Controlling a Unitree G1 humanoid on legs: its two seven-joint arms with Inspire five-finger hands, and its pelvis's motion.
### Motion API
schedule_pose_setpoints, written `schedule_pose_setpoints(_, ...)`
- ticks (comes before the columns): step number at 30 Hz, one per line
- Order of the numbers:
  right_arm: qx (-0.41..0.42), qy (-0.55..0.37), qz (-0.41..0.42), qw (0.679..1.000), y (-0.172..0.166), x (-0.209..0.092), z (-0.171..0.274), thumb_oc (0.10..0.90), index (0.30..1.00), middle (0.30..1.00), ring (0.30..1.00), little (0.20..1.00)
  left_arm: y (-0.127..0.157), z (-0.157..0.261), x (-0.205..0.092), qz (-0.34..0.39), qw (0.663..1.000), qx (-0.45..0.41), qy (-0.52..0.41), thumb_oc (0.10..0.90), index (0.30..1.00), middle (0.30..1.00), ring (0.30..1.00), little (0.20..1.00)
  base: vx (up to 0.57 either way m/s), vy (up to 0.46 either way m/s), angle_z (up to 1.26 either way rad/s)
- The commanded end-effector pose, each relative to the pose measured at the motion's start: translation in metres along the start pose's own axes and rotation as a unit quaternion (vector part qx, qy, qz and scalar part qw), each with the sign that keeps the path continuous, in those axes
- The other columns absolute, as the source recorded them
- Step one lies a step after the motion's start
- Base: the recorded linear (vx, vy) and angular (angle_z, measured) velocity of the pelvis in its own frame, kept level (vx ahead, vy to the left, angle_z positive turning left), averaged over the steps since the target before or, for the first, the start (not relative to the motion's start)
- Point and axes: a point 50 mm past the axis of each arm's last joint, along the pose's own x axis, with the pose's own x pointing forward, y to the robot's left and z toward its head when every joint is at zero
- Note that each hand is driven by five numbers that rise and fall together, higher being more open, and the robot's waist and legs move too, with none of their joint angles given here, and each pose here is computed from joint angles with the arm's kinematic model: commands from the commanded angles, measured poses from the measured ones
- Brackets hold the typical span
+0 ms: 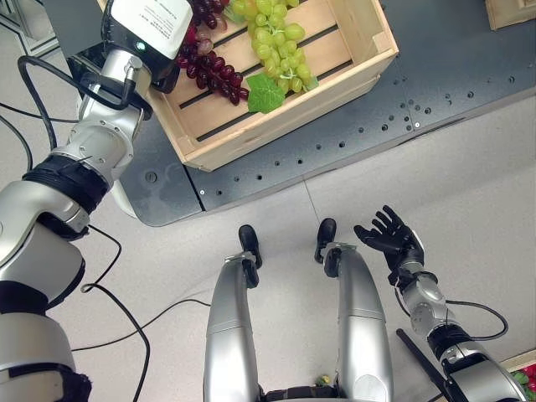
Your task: Pick up the fruits from the basket on one side to the basket on the other side
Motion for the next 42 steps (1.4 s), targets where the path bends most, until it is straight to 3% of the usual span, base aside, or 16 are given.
schedule_pose_setpoints(1,0.011,-0.041,-0.020,0.999,-0.011,-0.007,0.010,0.800,0.900,0.900,0.900,0.900,0.022,-0.051,0.008,0.070,0.995,0.019,0.069,0.800,0.900,0.900,0.900,0.900,0.00,0.000,0.00)
schedule_pose_setpoints(14,0.016,-0.044,-0.015,0.999,-0.010,-0.007,0.010,0.800,0.900,0.900,0.900,0.900,0.026,-0.022,0.014,0.129,0.991,0.011,-0.043,0.800,0.900,0.900,0.900,0.900,0.00,0.007,0.00)
schedule_pose_setpoints(18,0.025,-0.047,-0.015,0.998,-0.008,-0.004,0.013,0.800,0.900,0.900,0.900,0.900,0.020,-0.013,0.015,0.091,0.993,0.028,-0.073,0.800,0.900,0.900,0.900,0.900,0.00,0.000,0.00)
schedule_pose_setpoints(21,0.026,-0.048,-0.014,0.998,-0.006,-0.002,0.016,0.800,0.900,0.900,0.900,0.900,0.005,-0.014,0.013,0.016,0.998,0.033,-0.055,0.800,0.900,0.900,0.900,0.900,0.00,0.006,-0.01)
schedule_pose_setpoints(27,0.030,-0.062,-0.006,0.998,-0.005,-0.003,0.022,0.800,0.900,0.900,0.900,0.900,-0.014,-0.013,0.006,-0.059,0.997,0.022,-0.042,0.800,0.900,0.900,0.900,0.900,0.00,0.000,0.00)
schedule_pose_setpoints(29,0.035,-0.066,-0.005,0.997,-0.006,-0.003,0.023,0.800,0.900,0.900,0.900,0.900,-0.018,-0.015,0.004,-0.080,0.996,0.021,-0.028,0.453,0.380,0.380,0.380,0.380,0.00,0.003,-0.02)
schedule_pose_setpoints(30,0.043,-0.070,-0.003,0.997,-0.005,-0.003,0.024,0.800,0.900,0.900,0.900,0.900,-0.024,-0.018,0.002,-0.106,0.994,0.021,-0.008,0.400,0.300,0.300,0.300,0.300,-0.01,-0.002,-0.04)
schedule_pose_setpoints(35,0.057,-0.081,0.012,0.995,0.001,-0.004,0.027,0.800,0.900,0.900,0.900,0.900,-0.037,-0.028,-0.009,-0.139,0.989,0.031,0.033,0.400,0.300,0.300,0.300,0.300,-0.01,-0.003,-0.01)
schedule_pose_setpoints(42,0.077,-0.089,0.021,0.993,0.005,-0.007,0.030,0.800,0.900,0.900,0.900,0.900,-0.035,-0.039,-0.010,-0.123,0.991,0.044,0.043,0.400,0.300,0.300,0.300,0.300,-0.01,-0.004,-0.02)
